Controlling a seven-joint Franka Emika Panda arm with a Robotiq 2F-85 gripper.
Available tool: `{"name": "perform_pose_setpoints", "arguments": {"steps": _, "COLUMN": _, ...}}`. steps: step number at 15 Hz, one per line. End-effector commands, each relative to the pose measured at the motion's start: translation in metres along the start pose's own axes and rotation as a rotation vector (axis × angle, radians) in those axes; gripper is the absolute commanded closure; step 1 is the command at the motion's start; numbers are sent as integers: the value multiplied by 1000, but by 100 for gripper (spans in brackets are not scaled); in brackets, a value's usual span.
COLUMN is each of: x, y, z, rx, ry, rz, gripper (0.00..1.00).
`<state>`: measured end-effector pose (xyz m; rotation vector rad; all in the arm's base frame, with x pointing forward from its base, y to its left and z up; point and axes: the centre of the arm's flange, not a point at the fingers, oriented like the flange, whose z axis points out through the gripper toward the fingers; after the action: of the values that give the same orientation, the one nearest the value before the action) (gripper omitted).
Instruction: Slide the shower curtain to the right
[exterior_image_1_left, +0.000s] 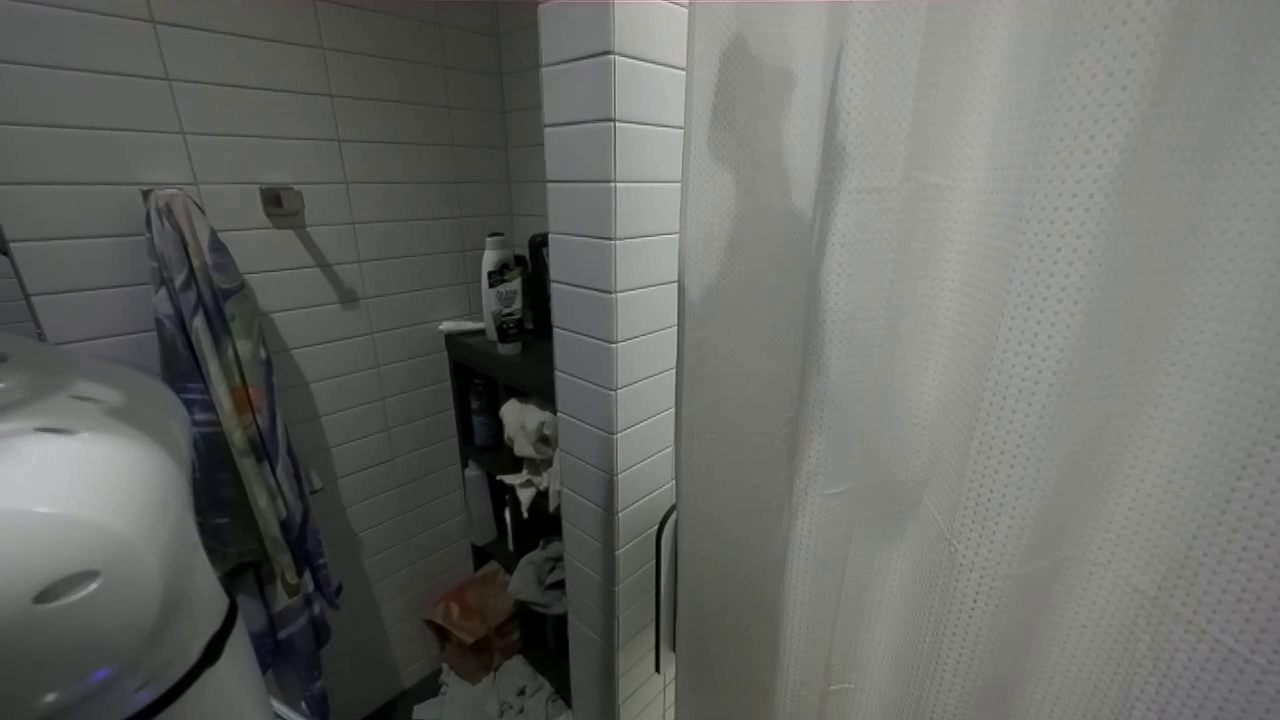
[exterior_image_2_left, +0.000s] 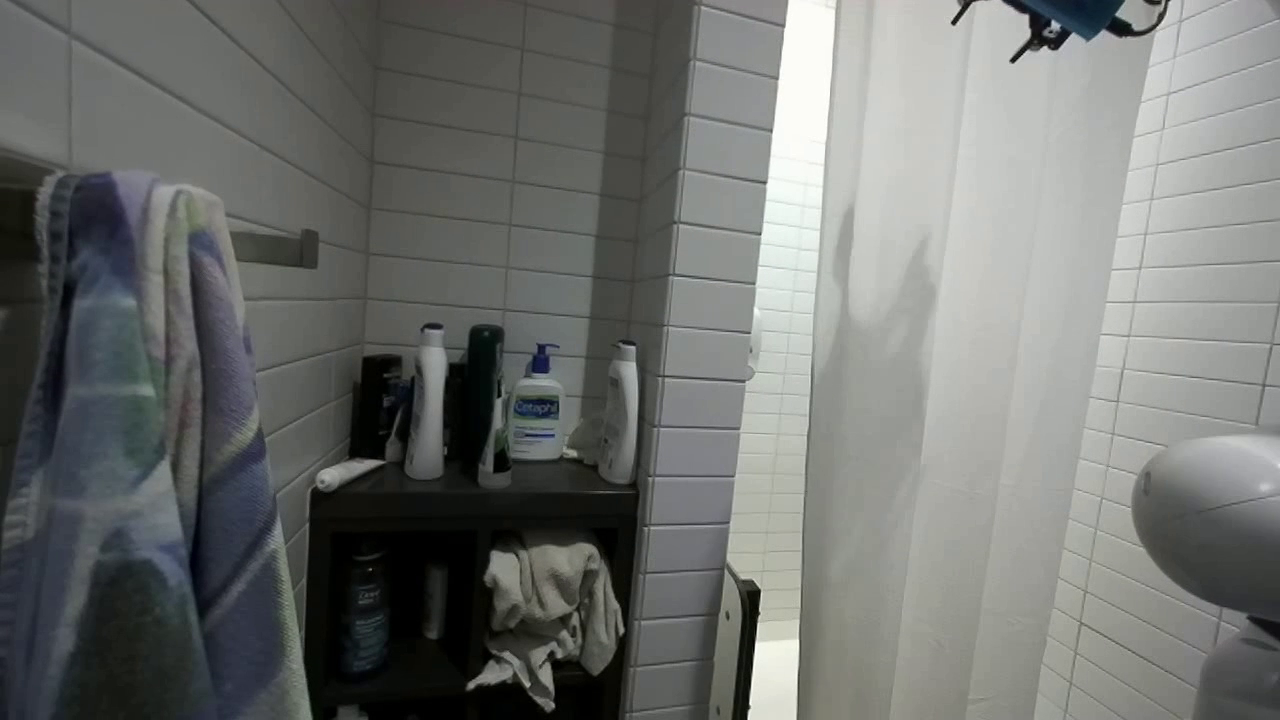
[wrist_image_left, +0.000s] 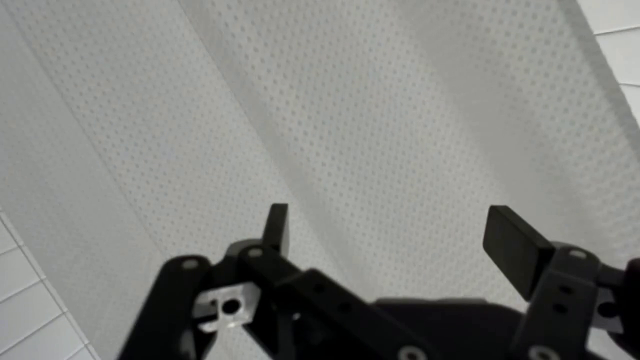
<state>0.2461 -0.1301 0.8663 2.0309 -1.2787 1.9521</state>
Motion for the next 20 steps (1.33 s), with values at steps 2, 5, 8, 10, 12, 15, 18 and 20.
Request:
{"name": "perform_pose_setpoints", "arguments": {"steps": 2, "x": 69, "y": -15, "z": 52, "rx": 88, "ry": -37, "rz": -188, "gripper": 0}}
{"name": "perform_pose_setpoints", "arguments": {"steps": 5, "x": 88, "y": -32, "z": 71, "rx": 139, "ry": -85, "rz": -334, "gripper": 0}}
{"name": "perform_pose_setpoints", "arguments": {"steps": 8, "x": 115, "y": -43, "z": 59, "rx": 169, "ry": -117, "rz": -442, "gripper": 0}}
{"name": "perform_pose_setpoints", "arguments": {"steps": 10, "x": 111, "y": -52, "z": 58, "rx": 170, "ry": -136, "rz": -479, "gripper": 0}}
{"name": "perform_pose_setpoints", "arguments": {"steps": 12, "x": 117, "y": -58, "z": 41, "rx": 148, "ry": -144, "rz": -505, "gripper": 0}}
{"name": "perform_pose_setpoints", "arguments": {"steps": 15, "x": 101, "y": -51, "z": 37, "rx": 146, "ry": -171, "rz": -503, "gripper": 0}}
{"name": "perform_pose_setpoints", "arguments": {"steps": 18, "x": 100, "y": -57, "z": 29, "rx": 145, "ry": -194, "rz": -524, "gripper": 0}}
{"name": "perform_pose_setpoints", "arguments": {"steps": 20, "x": 100, "y": -57, "z": 30, "rx": 145, "ry": -197, "rz": -528, "gripper": 0}}
